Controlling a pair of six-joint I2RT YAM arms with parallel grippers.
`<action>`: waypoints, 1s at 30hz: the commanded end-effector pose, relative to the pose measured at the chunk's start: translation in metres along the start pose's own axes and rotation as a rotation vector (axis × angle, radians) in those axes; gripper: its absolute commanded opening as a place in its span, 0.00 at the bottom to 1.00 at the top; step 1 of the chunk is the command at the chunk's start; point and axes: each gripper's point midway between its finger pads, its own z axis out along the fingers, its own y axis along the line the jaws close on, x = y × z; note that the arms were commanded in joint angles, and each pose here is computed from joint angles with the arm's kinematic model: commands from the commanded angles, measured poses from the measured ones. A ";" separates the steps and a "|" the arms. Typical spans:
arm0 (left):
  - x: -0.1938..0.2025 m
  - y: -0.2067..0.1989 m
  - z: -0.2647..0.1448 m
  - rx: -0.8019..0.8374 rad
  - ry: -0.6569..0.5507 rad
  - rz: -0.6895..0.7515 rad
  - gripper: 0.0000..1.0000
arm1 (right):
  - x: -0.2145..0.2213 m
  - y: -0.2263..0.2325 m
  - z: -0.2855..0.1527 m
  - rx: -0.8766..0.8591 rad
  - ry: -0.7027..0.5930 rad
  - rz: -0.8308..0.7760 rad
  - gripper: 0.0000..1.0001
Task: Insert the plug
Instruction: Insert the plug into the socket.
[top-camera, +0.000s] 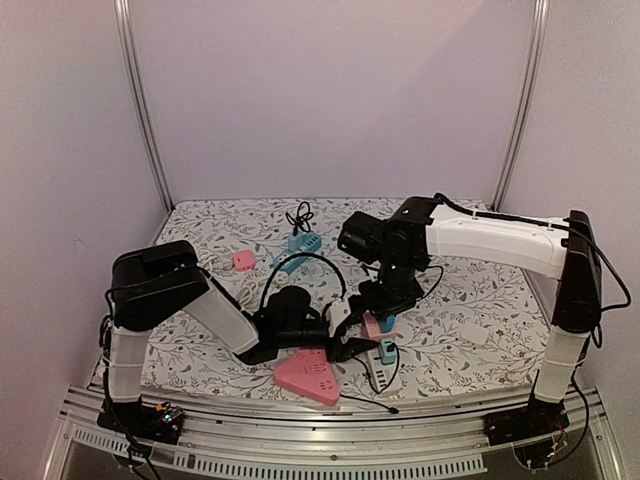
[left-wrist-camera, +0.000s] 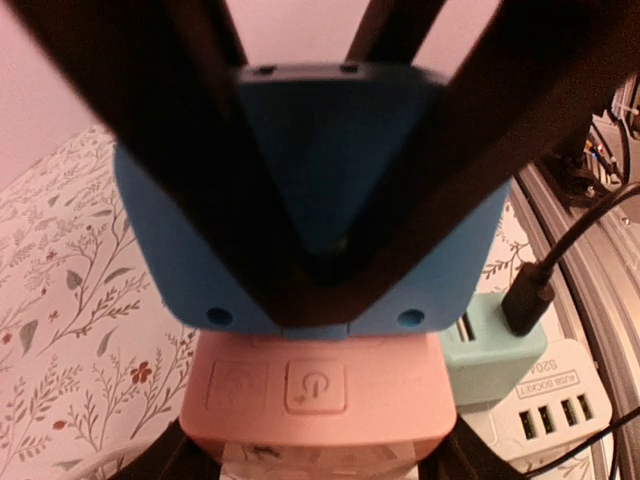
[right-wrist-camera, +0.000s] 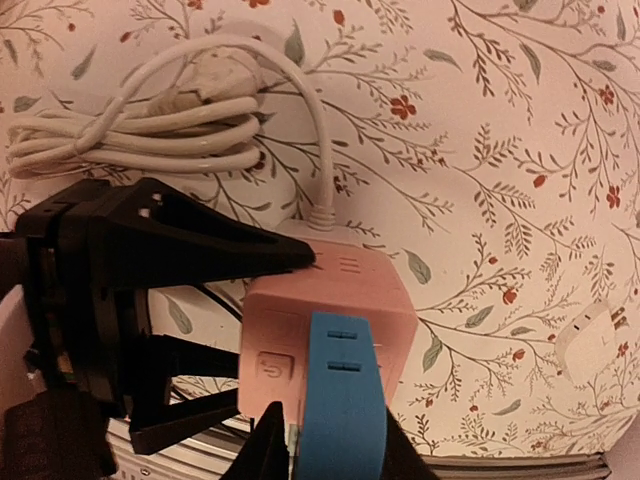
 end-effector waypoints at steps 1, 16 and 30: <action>0.014 0.002 0.005 0.001 0.040 0.062 0.00 | 0.008 -0.004 0.038 0.070 0.053 -0.061 0.36; 0.016 -0.011 0.004 0.062 0.055 0.112 0.09 | -0.027 -0.002 -0.021 -0.068 -0.115 -0.095 0.69; 0.036 -0.010 0.008 0.056 0.119 0.084 0.10 | -0.003 -0.034 -0.036 -0.110 -0.107 0.042 0.61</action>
